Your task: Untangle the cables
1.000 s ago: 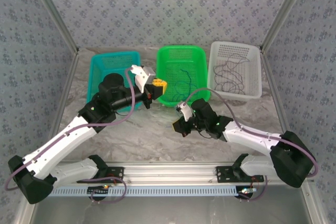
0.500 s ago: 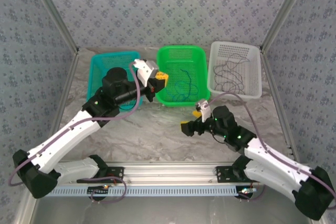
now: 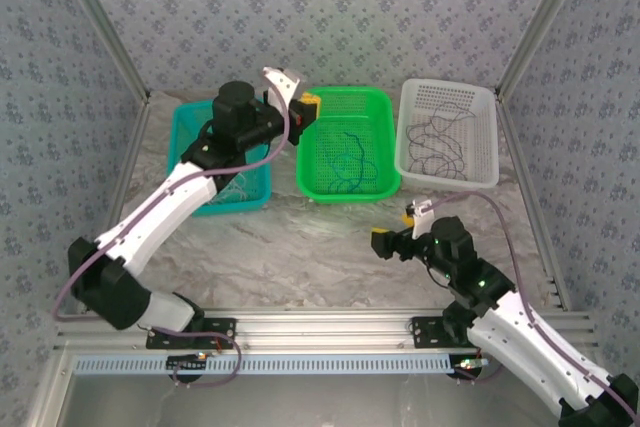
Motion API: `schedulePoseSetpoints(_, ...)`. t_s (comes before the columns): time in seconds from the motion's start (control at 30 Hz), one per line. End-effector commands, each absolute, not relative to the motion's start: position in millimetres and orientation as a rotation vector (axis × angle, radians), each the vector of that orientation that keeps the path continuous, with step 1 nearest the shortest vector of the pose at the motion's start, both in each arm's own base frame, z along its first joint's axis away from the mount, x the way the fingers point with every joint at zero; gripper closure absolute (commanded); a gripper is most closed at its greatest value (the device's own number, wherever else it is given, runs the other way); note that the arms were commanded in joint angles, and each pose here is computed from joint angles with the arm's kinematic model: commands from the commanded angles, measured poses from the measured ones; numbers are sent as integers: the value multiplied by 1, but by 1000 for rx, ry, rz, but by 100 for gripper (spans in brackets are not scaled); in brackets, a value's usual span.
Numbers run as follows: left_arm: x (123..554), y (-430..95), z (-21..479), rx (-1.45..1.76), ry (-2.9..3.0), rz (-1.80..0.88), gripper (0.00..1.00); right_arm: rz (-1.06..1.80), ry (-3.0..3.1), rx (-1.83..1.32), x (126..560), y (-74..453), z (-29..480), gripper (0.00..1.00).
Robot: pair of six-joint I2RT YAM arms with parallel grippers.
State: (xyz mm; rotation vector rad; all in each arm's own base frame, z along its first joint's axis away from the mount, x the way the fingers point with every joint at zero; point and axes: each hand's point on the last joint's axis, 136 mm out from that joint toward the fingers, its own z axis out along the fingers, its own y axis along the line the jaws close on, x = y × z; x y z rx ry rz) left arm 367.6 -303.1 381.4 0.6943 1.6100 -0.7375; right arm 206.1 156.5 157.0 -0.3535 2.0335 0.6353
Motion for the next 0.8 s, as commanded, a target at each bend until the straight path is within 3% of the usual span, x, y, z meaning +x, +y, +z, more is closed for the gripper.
schedulePoseSetpoints(0.0, 390, -312, 385, 682, 1583, -807, 98, 616, 2086, -318, 203, 150, 144, 4)
schedulePoseSetpoints(0.23, 440, -330, 345, 642, 1637, -838, 98, 602, 2094, -315, 203, 147, 146, 4)
schedulePoseSetpoints(0.37, 462, -334, 307, 605, 1725, -780, 86, 605, 2098, -317, 202, 147, 146, 4)
schedulePoseSetpoints(0.47, 460, -339, 270, 643, 1807, -696, 70, 599, 2109, -318, 201, 146, 143, 4)
schedulePoseSetpoints(0.57, 445, -347, 237, 716, 1871, -618, 42, 587, 2113, -321, 201, 145, 143, 4)
schedulePoseSetpoints(0.77, 424, -334, 219, 633, 1910, -621, 15, 535, 2113, -304, 205, 138, 144, 3)
